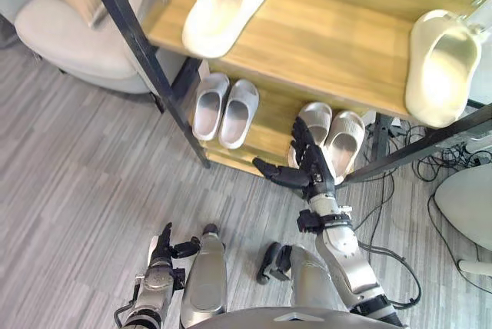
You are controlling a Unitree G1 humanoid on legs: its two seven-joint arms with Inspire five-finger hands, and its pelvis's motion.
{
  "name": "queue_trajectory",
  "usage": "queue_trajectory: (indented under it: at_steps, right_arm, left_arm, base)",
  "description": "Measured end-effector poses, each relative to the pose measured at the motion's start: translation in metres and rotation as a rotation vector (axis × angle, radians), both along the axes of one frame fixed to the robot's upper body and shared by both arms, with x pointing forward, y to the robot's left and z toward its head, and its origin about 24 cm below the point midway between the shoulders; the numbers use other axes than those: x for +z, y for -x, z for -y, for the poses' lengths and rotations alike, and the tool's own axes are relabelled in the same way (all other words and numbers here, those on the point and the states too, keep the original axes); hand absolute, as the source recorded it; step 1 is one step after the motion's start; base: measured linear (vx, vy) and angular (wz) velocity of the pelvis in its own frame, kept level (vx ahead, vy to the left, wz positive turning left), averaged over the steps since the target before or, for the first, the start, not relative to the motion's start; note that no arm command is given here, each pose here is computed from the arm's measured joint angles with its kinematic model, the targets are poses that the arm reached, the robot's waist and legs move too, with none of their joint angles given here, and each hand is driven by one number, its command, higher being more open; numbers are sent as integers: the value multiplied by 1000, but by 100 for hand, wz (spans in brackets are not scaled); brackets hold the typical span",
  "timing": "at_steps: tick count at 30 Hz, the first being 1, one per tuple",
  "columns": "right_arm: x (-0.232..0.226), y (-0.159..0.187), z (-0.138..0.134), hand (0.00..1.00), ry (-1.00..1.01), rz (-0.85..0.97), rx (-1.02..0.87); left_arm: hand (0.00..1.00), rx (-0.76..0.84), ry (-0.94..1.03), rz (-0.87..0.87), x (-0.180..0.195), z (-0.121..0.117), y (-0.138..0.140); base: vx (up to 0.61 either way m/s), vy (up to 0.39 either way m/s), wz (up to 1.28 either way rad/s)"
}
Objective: Organize the slippers on the shoe rack
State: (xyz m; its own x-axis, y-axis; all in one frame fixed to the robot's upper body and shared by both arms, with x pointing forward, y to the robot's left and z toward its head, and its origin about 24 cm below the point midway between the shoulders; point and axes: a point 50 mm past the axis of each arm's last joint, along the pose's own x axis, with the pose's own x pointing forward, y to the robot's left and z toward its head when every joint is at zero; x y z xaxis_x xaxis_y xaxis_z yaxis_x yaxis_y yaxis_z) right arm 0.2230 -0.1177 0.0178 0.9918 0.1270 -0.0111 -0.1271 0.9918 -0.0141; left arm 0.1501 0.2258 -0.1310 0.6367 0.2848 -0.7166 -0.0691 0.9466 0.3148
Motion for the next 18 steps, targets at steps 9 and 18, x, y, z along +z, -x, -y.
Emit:
queue_trajectory:
  at_steps: [9,18]
  right_arm:
    - [-93,43,34,100,185,-432,-59]
    - [-132,80,58,100,242,-662,-139]
  left_arm:
    - [100,-112,28,-112,-15,18,18]
    - [100,-157,47,-129,-18,32,20]
  base:
    - [38,108,-19]
    - [5,44,-15]
